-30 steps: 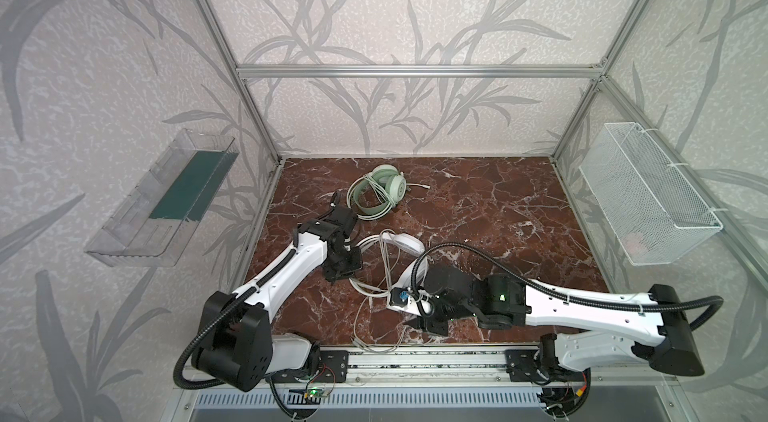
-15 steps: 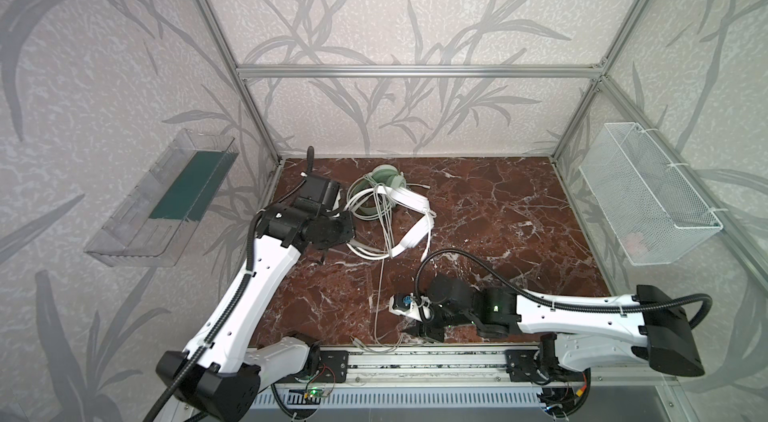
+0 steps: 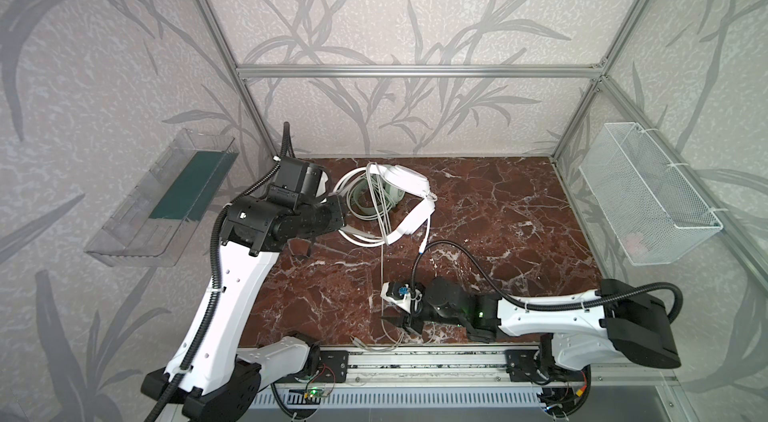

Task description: Wrap the headphones

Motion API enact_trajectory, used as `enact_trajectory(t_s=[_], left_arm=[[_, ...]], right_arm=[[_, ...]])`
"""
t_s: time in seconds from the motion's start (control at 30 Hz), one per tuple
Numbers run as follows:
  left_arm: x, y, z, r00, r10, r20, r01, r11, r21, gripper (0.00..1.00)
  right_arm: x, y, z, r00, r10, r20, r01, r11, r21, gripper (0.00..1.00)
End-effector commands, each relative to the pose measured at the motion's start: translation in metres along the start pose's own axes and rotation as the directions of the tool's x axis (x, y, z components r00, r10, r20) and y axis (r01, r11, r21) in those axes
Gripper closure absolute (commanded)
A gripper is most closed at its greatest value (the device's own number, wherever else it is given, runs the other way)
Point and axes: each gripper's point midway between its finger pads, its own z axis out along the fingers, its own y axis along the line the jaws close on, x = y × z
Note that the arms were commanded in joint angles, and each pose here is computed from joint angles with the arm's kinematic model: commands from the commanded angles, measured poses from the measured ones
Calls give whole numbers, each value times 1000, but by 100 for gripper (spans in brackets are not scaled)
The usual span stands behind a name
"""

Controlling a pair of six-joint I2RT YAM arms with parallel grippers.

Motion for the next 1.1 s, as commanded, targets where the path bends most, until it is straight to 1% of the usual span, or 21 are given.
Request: enact_trajectory(t_s=[0.0, 0.17, 0.27, 0.37, 0.47, 0.63, 0.7, 0.77, 0.93, 1.07], left_arm=[[-10, -12, -17, 999, -4, 46, 2, 999, 41, 100], [-15, -17, -27, 998, -7, 65, 3, 998, 58, 100], [-17, -21, -31, 997, -14, 76, 8, 997, 74, 100], [-18, -25, -34, 997, -18, 80, 11, 996, 94, 100], [-19, -26, -36, 996, -21, 82, 13, 995, 100, 100], [-20, -28, -38, 996, -25, 88, 15, 994, 108, 100], [-21, -29, -39, 995, -22, 93, 12, 994, 107, 100], [-21, -29, -41, 995, -21, 98, 10, 994, 112, 100], [-23, -31, -41, 995, -17, 99, 6, 993, 114, 100], [-25, -33, -41, 995, -17, 100, 5, 992, 124, 100]], right_arm=[[-23, -7, 13, 994, 38, 105, -42, 998, 41, 32], [-2, -23, 39, 992, 74, 100, -84, 991, 102, 32], [9, -35, 54, 987, 95, 129, -113, 984, 140, 32], [17, -51, 61, 979, 77, 190, -113, 976, 188, 33], [23, -67, 65, 971, 112, 211, -155, 967, 204, 33], [22, -78, 75, 976, 84, 199, -129, 965, 230, 33], [25, -86, 75, 975, 90, 201, -141, 956, 256, 34], [26, -96, 71, 968, 117, 221, -173, 951, 257, 35], [19, -96, 50, 964, 105, 246, -164, 958, 234, 36], [20, -111, 41, 944, 196, 264, -247, 953, 177, 36]])
